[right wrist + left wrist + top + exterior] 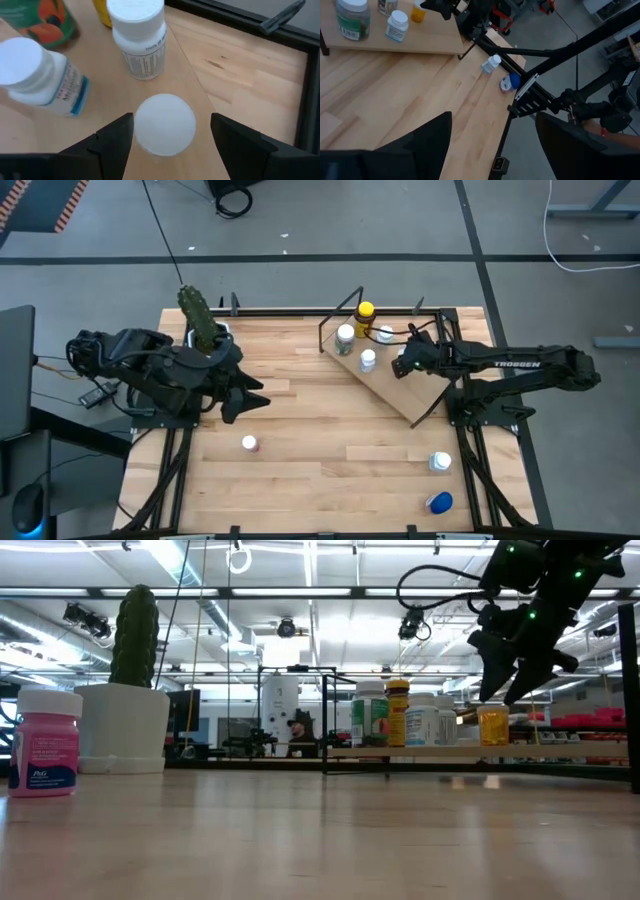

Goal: Pick and place medicine bottles onto shelf by color
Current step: Put the pink medicine bottle on the shelf

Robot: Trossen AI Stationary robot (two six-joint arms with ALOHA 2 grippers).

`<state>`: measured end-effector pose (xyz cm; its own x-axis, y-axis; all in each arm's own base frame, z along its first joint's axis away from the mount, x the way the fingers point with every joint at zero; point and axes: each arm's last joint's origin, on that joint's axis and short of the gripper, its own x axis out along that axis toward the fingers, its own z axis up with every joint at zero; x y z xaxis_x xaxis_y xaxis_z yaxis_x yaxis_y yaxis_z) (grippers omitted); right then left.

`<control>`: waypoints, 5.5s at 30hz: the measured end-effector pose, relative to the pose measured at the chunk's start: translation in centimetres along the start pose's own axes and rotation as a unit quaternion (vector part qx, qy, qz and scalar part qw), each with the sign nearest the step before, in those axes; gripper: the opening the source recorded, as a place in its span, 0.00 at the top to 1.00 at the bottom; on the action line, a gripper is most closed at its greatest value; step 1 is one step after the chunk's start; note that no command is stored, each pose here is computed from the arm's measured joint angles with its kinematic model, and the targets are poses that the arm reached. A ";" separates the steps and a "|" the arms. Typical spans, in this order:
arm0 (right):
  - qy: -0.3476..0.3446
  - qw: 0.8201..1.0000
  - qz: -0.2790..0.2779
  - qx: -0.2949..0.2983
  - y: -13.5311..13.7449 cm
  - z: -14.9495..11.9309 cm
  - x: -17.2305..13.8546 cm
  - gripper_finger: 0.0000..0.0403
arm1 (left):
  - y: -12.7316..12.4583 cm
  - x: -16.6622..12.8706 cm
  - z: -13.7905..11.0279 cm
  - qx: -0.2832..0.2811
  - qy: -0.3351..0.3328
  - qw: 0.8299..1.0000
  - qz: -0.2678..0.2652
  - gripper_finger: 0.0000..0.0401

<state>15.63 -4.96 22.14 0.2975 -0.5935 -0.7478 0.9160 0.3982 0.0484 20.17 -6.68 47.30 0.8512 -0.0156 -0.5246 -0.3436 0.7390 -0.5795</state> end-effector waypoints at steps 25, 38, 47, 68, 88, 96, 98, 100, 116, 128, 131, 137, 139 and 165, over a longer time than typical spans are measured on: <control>0.007 0.962 0.272 -0.037 5.5 4.4 -7.6 0.32 | 0.1 0.0 0.0 0.046 0.002 0.999 0.003 0.27; -0.008 0.899 0.417 -0.130 16.5 -1.6 -7.6 0.32 | 0.2 -0.6 1.0 0.057 -0.087 0.994 0.038 0.27; -0.019 0.879 0.438 -0.188 21.7 -3.8 -8.4 0.32 | -0.3 0.9 1.2 0.034 -0.123 0.990 0.061 0.27; -0.056 0.878 0.422 -0.217 31.3 -3.6 -8.8 0.32 | 1.9 -1.3 -2.7 0.122 0.145 0.979 0.072 0.27; -0.030 0.913 0.361 -0.186 24.0 1.2 -14.2 0.34 | 3.3 6.0 -10.9 0.169 0.318 0.915 0.184 0.27; -0.040 0.915 0.342 -0.209 19.7 3.3 -16.7 0.34 | 5.4 10.1 -15.2 0.075 0.358 0.918 0.155 0.27; -0.041 0.916 0.338 -0.213 18.8 3.6 -17.1 0.34 | 5.8 10.6 -15.7 0.048 0.353 0.920 0.162 0.27; -0.046 0.914 0.335 -0.223 18.2 3.9 -17.4 0.34 | 6.1 10.9 -16.0 0.029 0.348 0.922 0.167 0.27; -0.051 0.911 0.320 -0.256 16.8 4.3 -17.8 0.34 | 10.1 13.0 -18.2 -0.005 0.324 0.912 0.252 0.13; -0.050 0.924 0.312 -0.217 16.8 4.3 -17.8 0.34 | 11.8 14.1 -19.8 -0.002 0.322 0.915 0.245 0.08; -0.051 0.926 0.309 -0.213 16.8 4.4 -17.7 0.34 | 11.8 14.4 -19.9 0.000 0.318 0.919 0.232 0.08; -0.054 0.932 0.302 -0.192 16.7 4.5 -17.7 0.34 | 11.7 14.6 -19.8 0.019 0.298 0.929 0.220 0.11; -0.054 0.934 0.300 -0.186 16.7 4.5 -17.6 0.34 | 11.7 14.9 -19.8 0.020 0.296 0.928 0.225 0.12; -0.045 0.973 0.225 0.013 11.7 7.1 -17.9 0.35 | 12.8 17.7 -19.4 0.000 0.310 0.922 0.233 0.59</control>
<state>22.97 5.35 40.81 0.6915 -0.4224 -0.5860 0.6937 0.6146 0.3755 23.11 -10.51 18.52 0.2221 -0.0783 -0.9719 -0.6137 0.7633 -0.2018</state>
